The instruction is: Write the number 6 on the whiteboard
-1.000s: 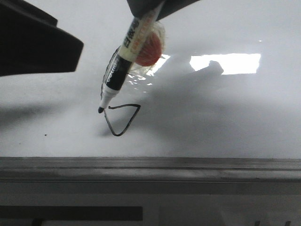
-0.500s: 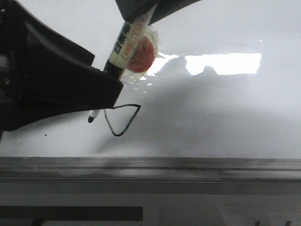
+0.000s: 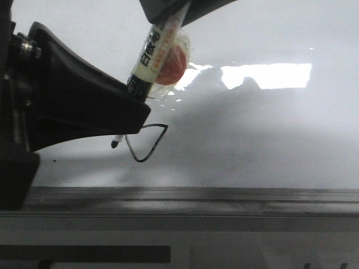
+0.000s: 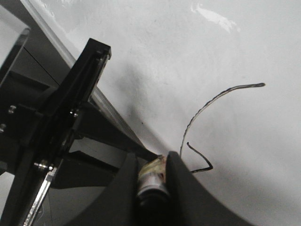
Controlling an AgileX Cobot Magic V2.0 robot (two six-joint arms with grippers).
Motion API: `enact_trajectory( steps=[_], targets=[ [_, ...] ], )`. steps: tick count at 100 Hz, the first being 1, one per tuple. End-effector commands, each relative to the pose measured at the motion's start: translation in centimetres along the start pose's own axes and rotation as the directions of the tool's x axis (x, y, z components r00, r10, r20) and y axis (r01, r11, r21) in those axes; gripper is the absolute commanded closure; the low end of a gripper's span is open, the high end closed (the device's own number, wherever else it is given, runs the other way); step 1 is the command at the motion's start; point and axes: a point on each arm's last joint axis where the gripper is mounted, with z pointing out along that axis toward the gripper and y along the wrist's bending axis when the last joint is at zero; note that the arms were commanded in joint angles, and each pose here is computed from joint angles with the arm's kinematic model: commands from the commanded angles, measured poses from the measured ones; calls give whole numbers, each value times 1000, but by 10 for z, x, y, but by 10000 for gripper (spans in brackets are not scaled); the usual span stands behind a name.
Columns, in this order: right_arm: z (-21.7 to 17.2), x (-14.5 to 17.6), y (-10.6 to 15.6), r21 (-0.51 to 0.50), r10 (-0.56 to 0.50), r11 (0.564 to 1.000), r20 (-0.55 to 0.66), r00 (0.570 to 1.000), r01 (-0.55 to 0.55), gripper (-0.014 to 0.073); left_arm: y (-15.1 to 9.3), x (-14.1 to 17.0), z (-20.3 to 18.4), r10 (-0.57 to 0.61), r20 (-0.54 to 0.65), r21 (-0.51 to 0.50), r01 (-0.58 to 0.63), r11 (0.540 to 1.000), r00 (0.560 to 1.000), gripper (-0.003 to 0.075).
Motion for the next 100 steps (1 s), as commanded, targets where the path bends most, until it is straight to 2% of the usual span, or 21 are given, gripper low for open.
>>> enact_trajectory(
  steps=[1, 33, 38, 45, 50, 57, 62, 83, 95, 100],
  targets=[
    [-13, -16, 3, -3, 0, 1000, 108, 994, 1, 648, 2, -20, -3, -18, 123, -11, 20, 1000, 992, 739],
    [-13, -17, 3, -3, 3, 1000, 113, 994, -2, 645, 2, -20, -3, -18, 123, -11, 20, 1000, 992, 739],
    [-13, -17, 3, -3, 3, 1000, 113, 994, -2, 608, 2, -20, -3, -25, 123, -11, 26, 1000, 992, 739],
    [-13, -17, 3, -2, 0, 1000, 116, 993, 0, 470, 3, -20, -3, -39, 123, -13, 41, 999, 992, 739],
    [-13, -18, 3, 0, 0, 1000, 128, 992, 0, 309, 3, -20, -3, -59, 123, -14, 62, 998, 991, 739],
    [-14, -21, 2, 7, 0, 1000, 162, 987, -1, 128, 4, -19, -3, -88, 117, -16, 90, 996, 989, 739],
    [-14, -24, 1, 13, 0, 1000, 192, 981, -3, 71, 4, -19, -3, -113, 114, -19, 116, 993, 987, 739],
    [-20, -32, -6, 49, 5, 999, 276, 961, -19, 116, 8, -19, -16, -229, 94, -32, 233, 972, 969, 739],
    [-26, -34, -9, 61, 6, 998, 302, 953, -26, 117, 19, -16, -24, -361, 87, -79, 368, 927, 928, 739],
    [-28, -34, -8, 61, 5, 998, 310, 951, -26, 117, 25, -14, -27, -431, 89, -104, 438, 893, 898, 739]
  ],
)
